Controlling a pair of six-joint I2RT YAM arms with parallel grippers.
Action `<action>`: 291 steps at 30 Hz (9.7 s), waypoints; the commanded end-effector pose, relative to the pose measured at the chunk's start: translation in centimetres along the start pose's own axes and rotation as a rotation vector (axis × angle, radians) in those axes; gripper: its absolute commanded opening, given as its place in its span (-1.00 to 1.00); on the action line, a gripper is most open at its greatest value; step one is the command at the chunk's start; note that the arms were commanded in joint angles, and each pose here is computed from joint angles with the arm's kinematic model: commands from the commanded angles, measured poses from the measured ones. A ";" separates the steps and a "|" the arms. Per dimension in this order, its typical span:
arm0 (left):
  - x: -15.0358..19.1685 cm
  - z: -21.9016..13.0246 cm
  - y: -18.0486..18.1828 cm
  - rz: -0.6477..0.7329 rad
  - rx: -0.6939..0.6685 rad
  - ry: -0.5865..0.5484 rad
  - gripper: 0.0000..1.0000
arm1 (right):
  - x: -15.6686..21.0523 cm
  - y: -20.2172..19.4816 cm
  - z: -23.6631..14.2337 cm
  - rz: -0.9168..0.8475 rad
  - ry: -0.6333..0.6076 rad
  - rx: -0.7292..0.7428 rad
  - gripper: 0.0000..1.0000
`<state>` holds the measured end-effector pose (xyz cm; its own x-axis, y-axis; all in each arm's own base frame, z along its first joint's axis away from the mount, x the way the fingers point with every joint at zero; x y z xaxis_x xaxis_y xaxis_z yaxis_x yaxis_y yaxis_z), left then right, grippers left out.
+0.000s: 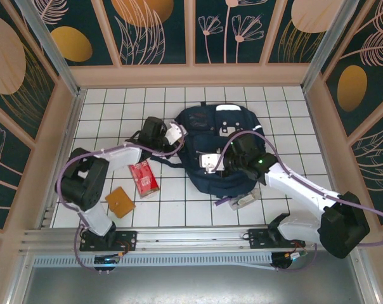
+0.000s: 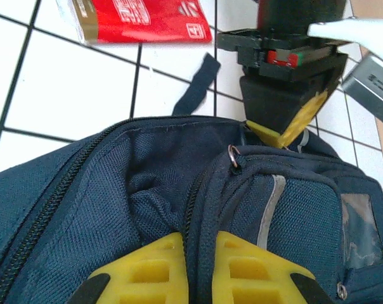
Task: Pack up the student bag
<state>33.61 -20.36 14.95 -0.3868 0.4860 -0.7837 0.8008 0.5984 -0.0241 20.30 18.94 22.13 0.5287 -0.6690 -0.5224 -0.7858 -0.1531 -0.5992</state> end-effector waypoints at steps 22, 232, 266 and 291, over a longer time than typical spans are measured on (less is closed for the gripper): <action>-2.3 -4.9 -7.3 0.726 0.151 -0.078 0.42 | 4.8 -2.9 -10.6 1.598 -0.072 1.067 0.98; -9.7 7.8 -2.7 0.261 -0.092 0.223 -1.00 | 12.1 -4.7 -14.2 2.055 -0.087 0.670 -1.00; -23.7 -5.6 -9.2 -0.256 0.516 -0.304 -1.00 | 15.6 -10.9 7.5 2.442 -0.934 0.713 -0.78; -16.6 -0.6 -4.6 -0.323 0.357 -0.110 -1.00 | 10.1 -3.5 -1.9 2.522 0.007 0.658 0.39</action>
<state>36.15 -30.67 27.98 -0.6546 0.2188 -0.7236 0.7056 0.5203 -0.4810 30.53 12.08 20.39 -0.5354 0.8357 -0.1222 0.4707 0.4153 0.7785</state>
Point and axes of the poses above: each hand's point on the last joint's axis, 136 mm out from that joint toward the fingers, its own z axis out along the fingers, its own y axis along the line the jaws close on, x = y × z, the point moved 10 cm from there along -z, back along the fingers, and after that the axes turned 6 degrees about -z, right-handed, at the moved point
